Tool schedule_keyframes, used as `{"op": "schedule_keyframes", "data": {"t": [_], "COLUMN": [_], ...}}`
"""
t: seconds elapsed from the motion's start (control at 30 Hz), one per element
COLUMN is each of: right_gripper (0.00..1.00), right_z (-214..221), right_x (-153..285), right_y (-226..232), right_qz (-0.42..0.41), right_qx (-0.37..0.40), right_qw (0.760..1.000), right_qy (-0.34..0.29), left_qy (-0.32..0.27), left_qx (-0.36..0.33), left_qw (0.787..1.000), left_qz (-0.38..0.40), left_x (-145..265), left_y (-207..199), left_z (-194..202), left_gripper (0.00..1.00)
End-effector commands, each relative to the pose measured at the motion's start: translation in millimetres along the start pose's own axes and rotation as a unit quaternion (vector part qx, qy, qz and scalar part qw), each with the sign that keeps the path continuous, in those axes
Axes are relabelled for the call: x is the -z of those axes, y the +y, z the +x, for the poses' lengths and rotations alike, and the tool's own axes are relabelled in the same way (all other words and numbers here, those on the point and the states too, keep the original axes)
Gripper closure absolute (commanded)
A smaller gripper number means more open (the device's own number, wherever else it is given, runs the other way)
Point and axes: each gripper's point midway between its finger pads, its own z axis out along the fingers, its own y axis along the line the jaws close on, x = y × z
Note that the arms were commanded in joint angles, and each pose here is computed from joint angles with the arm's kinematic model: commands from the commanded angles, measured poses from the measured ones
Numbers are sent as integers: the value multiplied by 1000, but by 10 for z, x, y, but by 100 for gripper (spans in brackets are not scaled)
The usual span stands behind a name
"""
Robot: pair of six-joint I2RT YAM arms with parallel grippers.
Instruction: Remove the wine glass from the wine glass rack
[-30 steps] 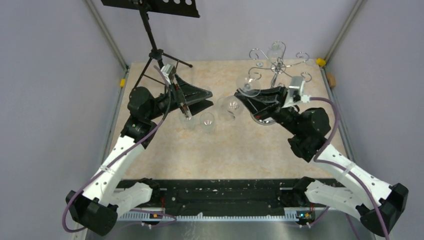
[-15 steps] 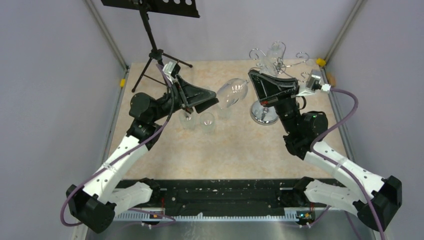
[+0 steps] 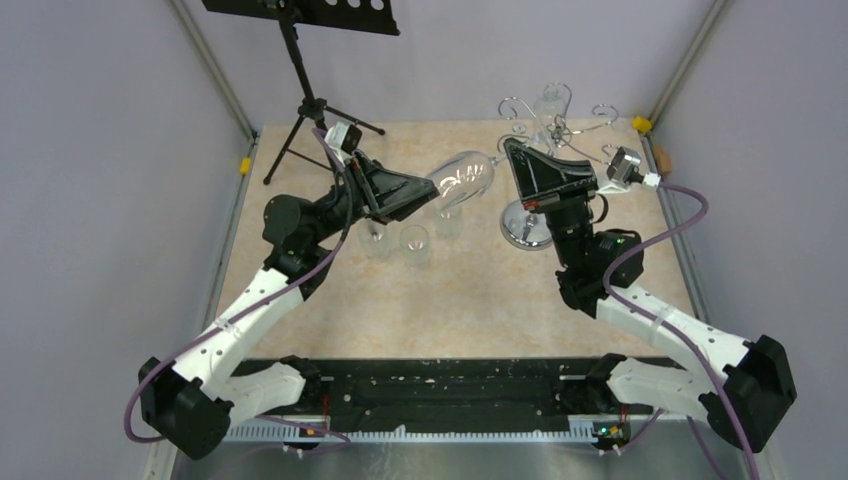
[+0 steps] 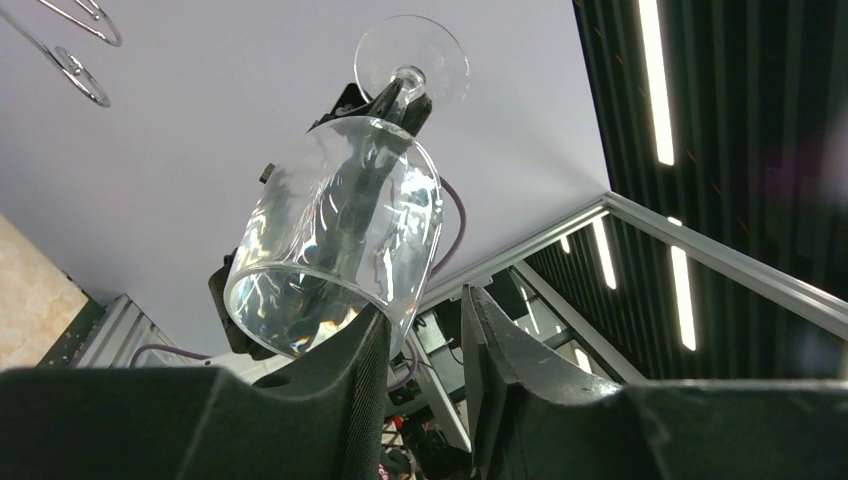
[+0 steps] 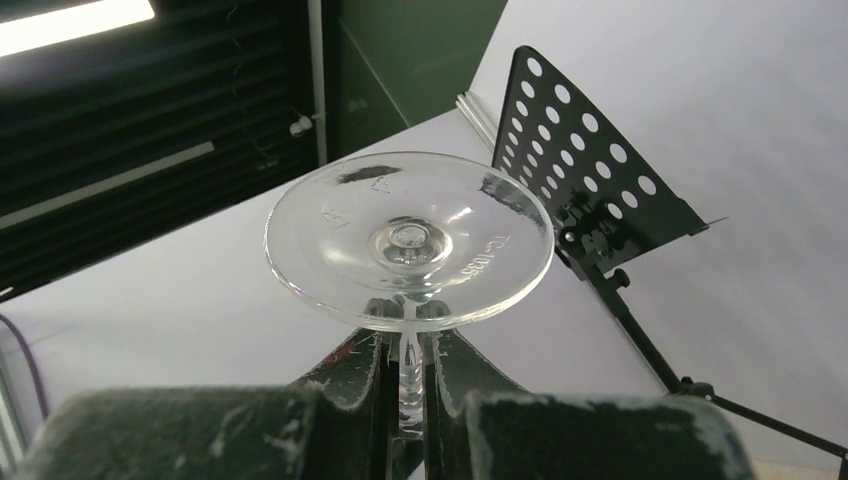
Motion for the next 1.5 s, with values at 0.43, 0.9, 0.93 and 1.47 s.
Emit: {"op": "schedule_keyframes", "data": {"t": [0.43,0.9,0.93,1.47], "right_gripper": [100,95,88,25], "right_z": [29,95,99,39], "right_x": [37,77,83,178], "right_y": [107,70,64,172], "right_qz": [-35,-37,-36,-21], "right_qx": [-60,-39,-38,7], "right_qw": [997,999,999,999], "right_qy": [-12,-1,0,40], "left_qy": [-22,-38,-39,-98], "left_qx": [-40,-35,-40,-181], "left_qw": [997,997,997,978], "left_qz": [61,62,62,38], "left_x": [-112,-109,-107,-59], "left_y": [-326,-312,-316,-562], "left_z": [-102,-151,-155,-353], "left_gripper": [68,100,100,100]}}
